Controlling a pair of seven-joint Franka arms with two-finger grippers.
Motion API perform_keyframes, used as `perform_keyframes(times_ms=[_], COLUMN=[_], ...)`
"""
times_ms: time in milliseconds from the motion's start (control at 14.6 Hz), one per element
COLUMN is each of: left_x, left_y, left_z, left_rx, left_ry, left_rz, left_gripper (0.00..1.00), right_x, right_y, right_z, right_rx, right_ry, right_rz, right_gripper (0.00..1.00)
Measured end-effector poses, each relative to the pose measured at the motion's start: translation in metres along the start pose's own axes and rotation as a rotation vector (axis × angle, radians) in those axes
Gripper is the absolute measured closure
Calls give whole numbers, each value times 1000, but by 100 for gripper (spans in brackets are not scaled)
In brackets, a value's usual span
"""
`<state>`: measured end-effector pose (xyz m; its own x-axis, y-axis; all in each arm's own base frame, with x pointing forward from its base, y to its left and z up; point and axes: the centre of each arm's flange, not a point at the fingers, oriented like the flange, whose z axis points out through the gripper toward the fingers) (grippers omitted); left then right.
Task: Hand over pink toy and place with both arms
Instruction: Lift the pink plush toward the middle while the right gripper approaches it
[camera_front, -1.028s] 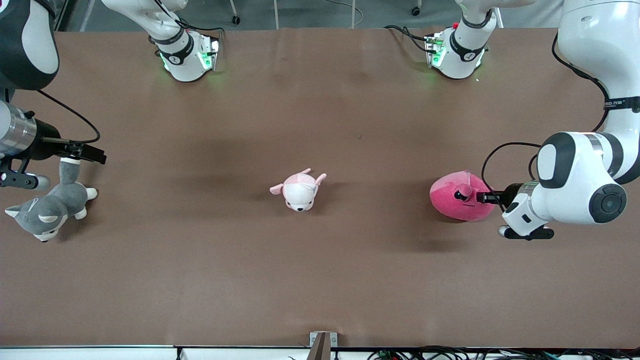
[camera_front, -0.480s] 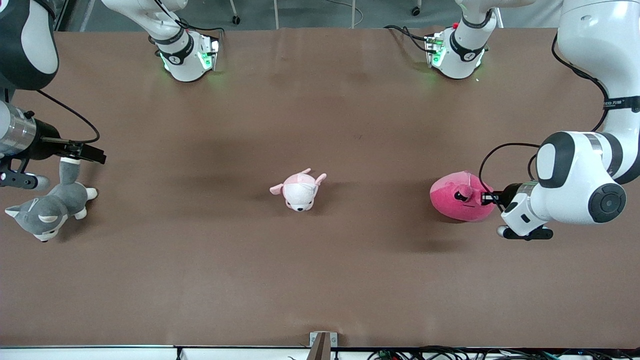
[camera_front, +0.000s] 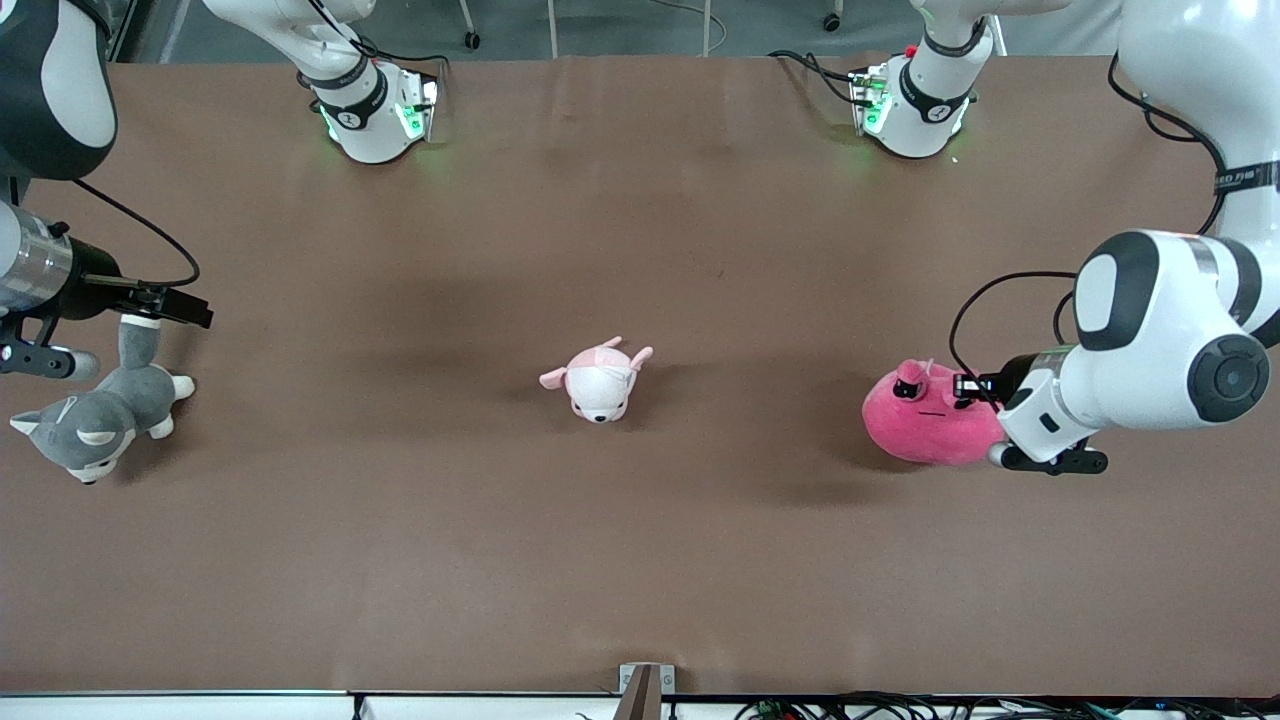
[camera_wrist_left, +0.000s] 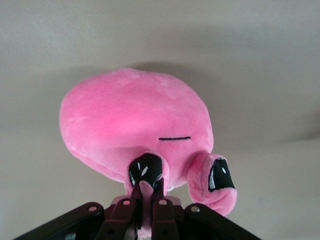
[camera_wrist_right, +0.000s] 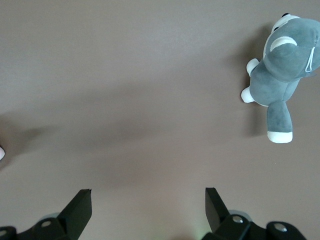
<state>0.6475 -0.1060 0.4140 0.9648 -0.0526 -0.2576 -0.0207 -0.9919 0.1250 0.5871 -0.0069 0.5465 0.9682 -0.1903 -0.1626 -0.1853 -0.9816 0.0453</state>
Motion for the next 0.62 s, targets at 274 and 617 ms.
perform_keyframes(times_ms=[274,617], left_x=[-26,-59], left_y=[78,176], left_z=[-42,-72], left_rx=[-26,-73], left_ry=[8,57], left_rz=[-62,-133], left_gripper=[91,91], right_x=[-2,-11], right_y=[-5,-32], right_z=[-4,-18], right_rx=[57,159], right_ry=[-5,-26], right_rz=[51,277], right_gripper=[0,0])
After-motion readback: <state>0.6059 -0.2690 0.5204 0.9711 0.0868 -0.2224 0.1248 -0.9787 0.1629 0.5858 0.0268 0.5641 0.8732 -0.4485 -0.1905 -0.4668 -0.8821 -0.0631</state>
